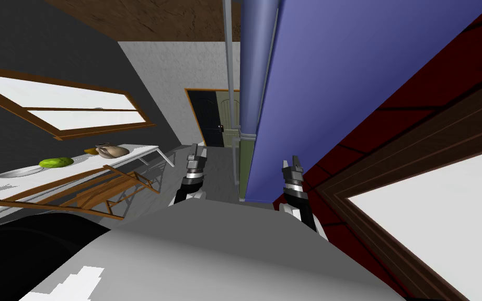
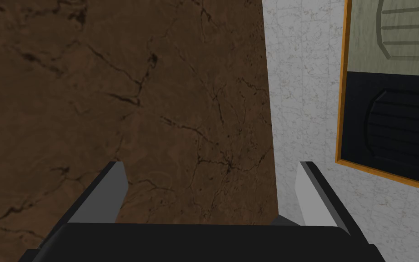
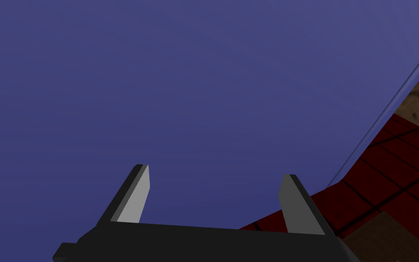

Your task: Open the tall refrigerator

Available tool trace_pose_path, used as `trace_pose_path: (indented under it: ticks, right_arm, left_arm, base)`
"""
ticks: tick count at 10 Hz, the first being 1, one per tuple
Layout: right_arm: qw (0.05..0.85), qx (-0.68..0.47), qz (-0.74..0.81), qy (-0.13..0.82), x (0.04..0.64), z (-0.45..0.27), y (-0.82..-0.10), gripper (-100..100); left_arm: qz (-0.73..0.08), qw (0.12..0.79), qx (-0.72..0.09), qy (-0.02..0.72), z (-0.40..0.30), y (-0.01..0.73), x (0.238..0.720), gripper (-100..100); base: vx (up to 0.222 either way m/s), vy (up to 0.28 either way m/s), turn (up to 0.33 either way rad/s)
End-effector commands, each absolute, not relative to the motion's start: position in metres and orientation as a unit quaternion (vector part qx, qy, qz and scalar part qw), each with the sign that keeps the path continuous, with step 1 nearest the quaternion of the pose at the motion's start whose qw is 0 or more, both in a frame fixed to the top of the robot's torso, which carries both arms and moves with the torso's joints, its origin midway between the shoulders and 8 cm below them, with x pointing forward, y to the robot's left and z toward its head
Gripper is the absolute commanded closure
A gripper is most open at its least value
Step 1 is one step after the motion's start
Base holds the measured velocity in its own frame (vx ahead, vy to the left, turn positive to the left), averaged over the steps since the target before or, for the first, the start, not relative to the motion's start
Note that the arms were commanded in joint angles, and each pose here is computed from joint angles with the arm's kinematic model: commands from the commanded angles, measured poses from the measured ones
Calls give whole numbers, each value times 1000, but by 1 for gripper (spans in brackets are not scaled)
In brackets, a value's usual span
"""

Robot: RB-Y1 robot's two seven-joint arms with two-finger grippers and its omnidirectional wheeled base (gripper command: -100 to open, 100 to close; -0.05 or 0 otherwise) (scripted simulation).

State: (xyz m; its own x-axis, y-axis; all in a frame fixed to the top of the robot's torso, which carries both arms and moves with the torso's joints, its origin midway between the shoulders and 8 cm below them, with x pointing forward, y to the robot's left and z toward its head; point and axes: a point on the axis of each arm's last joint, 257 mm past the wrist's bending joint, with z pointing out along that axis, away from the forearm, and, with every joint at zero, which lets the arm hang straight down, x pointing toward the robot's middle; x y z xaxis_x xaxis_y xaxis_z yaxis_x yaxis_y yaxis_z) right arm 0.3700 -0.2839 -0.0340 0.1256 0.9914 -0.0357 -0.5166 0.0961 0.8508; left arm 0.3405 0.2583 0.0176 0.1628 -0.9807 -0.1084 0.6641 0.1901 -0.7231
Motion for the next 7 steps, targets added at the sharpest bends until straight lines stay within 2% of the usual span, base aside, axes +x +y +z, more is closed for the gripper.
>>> trace_pose_path:
  ticks: [1, 7]
  right_arm:
    - [661, 355, 571, 334, 370, -34, -284, 0]
    - [661, 355, 571, 334, 370, -34, -284, 0]
  left_arm:
    - [-576, 713, -269, 294, 18, 258, 340, 0]
    - [-577, 713, -269, 294, 18, 258, 340, 0]
  base:
    - [0, 0, 0]
    - [0, 0, 0]
